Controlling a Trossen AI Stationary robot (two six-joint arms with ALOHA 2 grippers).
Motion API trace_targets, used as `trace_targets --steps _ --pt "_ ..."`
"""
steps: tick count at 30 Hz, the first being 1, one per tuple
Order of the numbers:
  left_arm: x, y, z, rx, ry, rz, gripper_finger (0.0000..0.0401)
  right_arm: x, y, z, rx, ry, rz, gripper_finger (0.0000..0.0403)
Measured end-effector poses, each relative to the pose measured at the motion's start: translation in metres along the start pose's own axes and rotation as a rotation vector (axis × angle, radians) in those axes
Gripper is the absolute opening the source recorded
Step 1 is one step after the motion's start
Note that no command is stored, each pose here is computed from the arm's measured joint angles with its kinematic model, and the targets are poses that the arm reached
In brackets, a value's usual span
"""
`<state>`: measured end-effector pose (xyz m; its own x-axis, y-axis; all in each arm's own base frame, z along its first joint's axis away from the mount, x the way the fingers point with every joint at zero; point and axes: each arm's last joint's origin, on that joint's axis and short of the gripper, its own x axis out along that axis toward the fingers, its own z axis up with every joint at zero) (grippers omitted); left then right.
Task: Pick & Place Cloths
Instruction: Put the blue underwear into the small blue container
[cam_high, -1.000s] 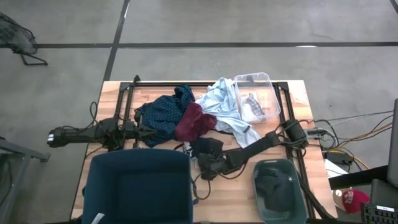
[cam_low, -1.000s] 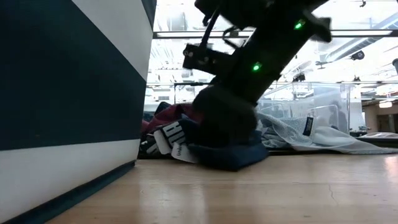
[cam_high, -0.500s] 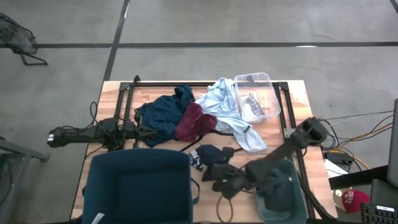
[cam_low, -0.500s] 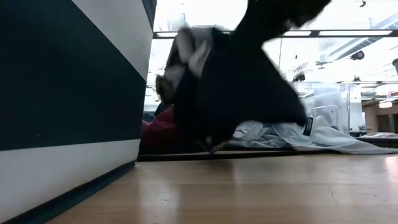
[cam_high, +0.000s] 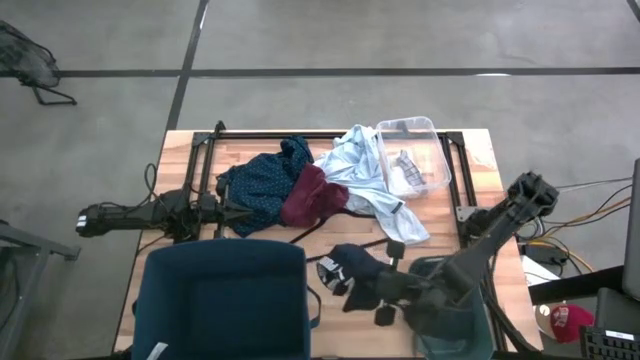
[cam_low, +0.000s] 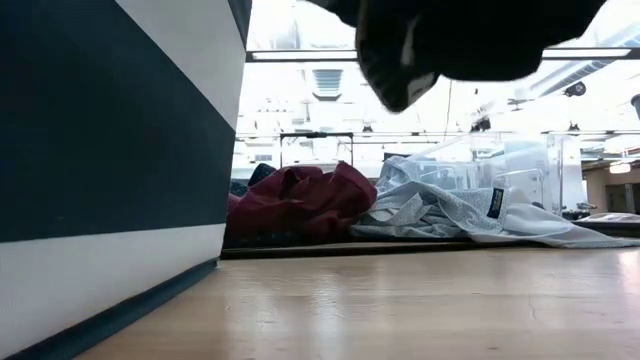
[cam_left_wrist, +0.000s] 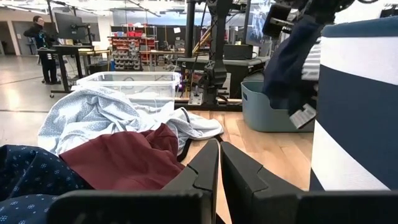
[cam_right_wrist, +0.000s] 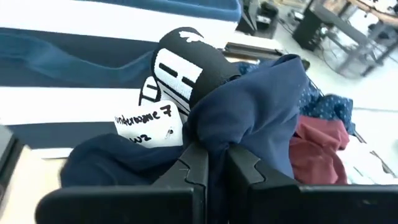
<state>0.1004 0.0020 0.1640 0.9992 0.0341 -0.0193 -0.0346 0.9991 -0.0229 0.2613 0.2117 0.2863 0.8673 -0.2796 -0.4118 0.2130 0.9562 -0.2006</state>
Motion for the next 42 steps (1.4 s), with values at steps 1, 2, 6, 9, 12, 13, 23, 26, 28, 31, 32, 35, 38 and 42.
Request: trace_targets --steps 1,2,6,9,12,13,23,26,28,31,32,35,38,42 --pt "0.000 0.000 0.000 0.000 0.000 0.000 0.0023 -0.005 0.000 0.000 -0.016 -0.004 0.012 0.0017" --pt "0.000 0.000 0.000 0.000 0.000 0.000 0.0023 -0.009 0.000 -0.001 -0.032 -0.007 0.020 0.0017" --pt "0.000 0.000 0.000 0.000 0.000 0.000 0.0023 -0.016 0.004 -0.006 -0.063 -0.007 0.030 0.0018" --pt "0.000 0.000 0.000 0.000 0.000 0.000 0.0023 -0.019 0.005 -0.007 -0.063 -0.012 0.026 0.0018" --pt "0.000 0.000 0.000 0.000 0.000 0.000 0.0023 -0.024 0.007 -0.008 -0.080 -0.009 0.037 0.0018" --pt "0.000 0.000 0.000 0.000 0.000 0.000 0.0023 -0.026 0.008 -0.007 -0.086 -0.007 0.039 0.0018" --pt "0.000 0.000 0.000 0.000 0.000 0.000 0.0023 -0.065 -0.007 0.003 -0.034 0.106 0.042 0.0018" --pt "0.000 0.000 0.000 0.000 0.000 0.000 0.0023 -0.076 -0.011 0.005 -0.027 0.164 0.056 0.0018" --pt "0.000 0.000 0.000 0.000 0.000 0.000 0.0023 -0.083 -0.013 0.007 -0.025 0.181 0.060 0.0018" --pt "0.000 0.000 0.000 0.000 0.000 0.000 0.0023 -0.092 -0.018 0.012 -0.007 0.229 0.075 0.0018" --pt "0.000 0.000 0.000 0.000 0.000 0.000 0.0023 -0.095 -0.020 0.014 0.001 0.260 0.090 0.0018" --pt "0.000 0.000 0.000 0.000 0.000 0.000 0.0023 -0.103 -0.025 0.017 0.040 0.357 0.116 0.0018" --pt "0.000 0.000 0.000 0.000 0.000 0.000 0.0023 -0.111 -0.032 0.019 0.084 0.444 0.113 0.0018" --pt "0.000 0.000 0.000 0.000 0.000 0.000 0.0023 -0.123 -0.044 0.016 0.174 0.632 0.061 0.0018"
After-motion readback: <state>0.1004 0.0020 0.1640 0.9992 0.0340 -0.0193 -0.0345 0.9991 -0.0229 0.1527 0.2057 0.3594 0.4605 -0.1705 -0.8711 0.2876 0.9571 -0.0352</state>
